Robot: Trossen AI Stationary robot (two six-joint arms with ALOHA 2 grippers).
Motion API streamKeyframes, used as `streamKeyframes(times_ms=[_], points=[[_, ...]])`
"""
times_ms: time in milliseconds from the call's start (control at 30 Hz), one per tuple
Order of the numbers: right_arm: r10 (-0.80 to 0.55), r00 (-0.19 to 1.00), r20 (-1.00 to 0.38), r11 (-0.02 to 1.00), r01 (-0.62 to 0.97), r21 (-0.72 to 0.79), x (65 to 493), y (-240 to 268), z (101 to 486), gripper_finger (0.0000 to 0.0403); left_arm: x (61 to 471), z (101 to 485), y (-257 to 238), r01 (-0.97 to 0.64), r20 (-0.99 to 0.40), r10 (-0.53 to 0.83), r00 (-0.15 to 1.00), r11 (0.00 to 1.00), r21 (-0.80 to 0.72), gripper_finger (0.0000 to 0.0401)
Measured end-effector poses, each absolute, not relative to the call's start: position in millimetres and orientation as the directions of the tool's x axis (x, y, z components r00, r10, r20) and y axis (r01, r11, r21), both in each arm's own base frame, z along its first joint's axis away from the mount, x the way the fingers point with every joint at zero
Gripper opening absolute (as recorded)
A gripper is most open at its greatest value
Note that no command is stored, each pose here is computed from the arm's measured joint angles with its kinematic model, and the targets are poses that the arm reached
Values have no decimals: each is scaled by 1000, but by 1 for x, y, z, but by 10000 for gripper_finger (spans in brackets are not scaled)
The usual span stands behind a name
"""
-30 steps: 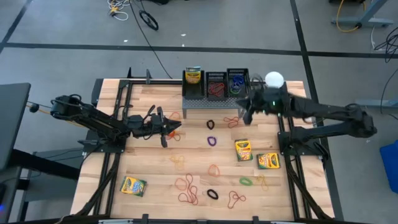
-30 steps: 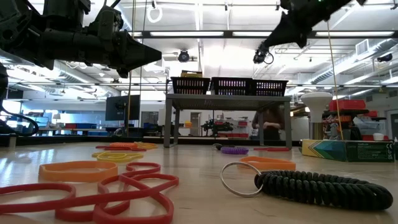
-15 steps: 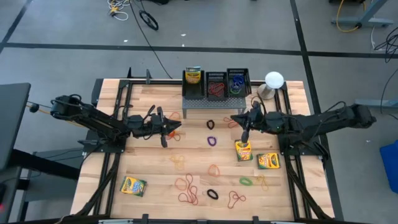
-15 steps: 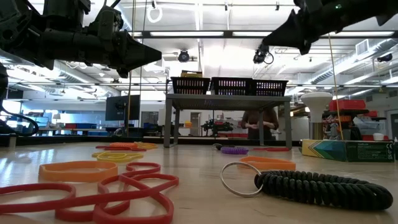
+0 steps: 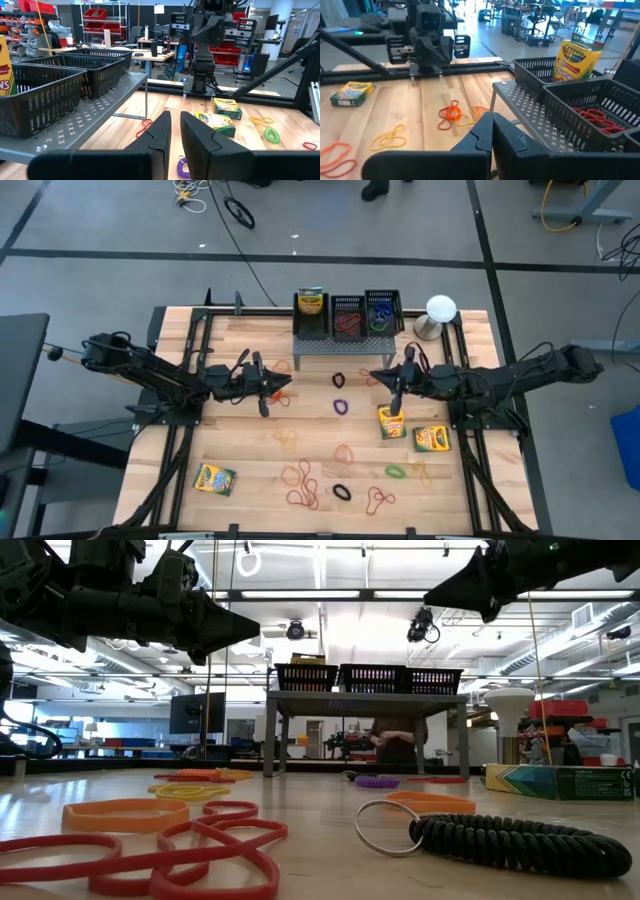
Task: Sort rubber bands into baskets
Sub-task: Put the yellow rubber band into the middle black basket on the shelf
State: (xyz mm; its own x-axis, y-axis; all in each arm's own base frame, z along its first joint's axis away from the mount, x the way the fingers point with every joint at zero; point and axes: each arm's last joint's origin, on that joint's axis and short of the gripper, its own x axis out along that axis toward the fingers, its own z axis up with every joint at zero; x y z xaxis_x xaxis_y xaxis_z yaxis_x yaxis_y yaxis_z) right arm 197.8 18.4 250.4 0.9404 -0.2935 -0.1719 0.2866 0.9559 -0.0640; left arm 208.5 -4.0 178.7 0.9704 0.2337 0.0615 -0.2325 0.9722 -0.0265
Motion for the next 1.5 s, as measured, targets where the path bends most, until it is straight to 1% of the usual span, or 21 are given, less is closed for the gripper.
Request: streamKeyframes(times_ms=[100, 233, 367, 567, 767, 1000, 1233, 1400, 1500], points=[[-278, 947, -159, 960, 270, -71, 199, 20, 252, 7, 209, 179, -4, -232, 61, 234, 970, 972, -26, 46], [-199, 969, -144, 980, 194, -44, 207, 23, 249, 7, 209, 179, -4, -232, 61, 234, 970, 972, -26, 46], [-159, 972, -170, 987, 154, -46, 220, 27, 238, 7, 209, 179, -4, -232, 61, 234, 970, 972, -27, 46], [-159, 968, -196, 987, 151, -54, 227, 28, 230, 7, 209, 179, -4, -232, 61, 234, 970, 972, -26, 46], [-159, 972, -173, 987, 150, -66, 226, 28, 233, 7, 209, 179, -4, -232, 61, 234, 970, 972, -26, 46], [-155, 970, -185, 987, 143, -73, 226, 29, 232, 7, 209, 179, -4, -232, 62, 234, 970, 972, -27, 46], [-154, 973, -172, 987, 143, -76, 228, 29, 241, 7, 209, 179, -4, -232, 61, 234, 970, 972, -26, 46], [-155, 969, -193, 986, 138, -96, 228, 29, 240, 7, 209, 179, -4, -232, 61, 234, 970, 972, -26, 46], [-156, 960, -234, 985, 135, -107, 227, 29, 236, 7, 209, 179, -4, -232, 61, 234, 970, 972, -26, 46]])
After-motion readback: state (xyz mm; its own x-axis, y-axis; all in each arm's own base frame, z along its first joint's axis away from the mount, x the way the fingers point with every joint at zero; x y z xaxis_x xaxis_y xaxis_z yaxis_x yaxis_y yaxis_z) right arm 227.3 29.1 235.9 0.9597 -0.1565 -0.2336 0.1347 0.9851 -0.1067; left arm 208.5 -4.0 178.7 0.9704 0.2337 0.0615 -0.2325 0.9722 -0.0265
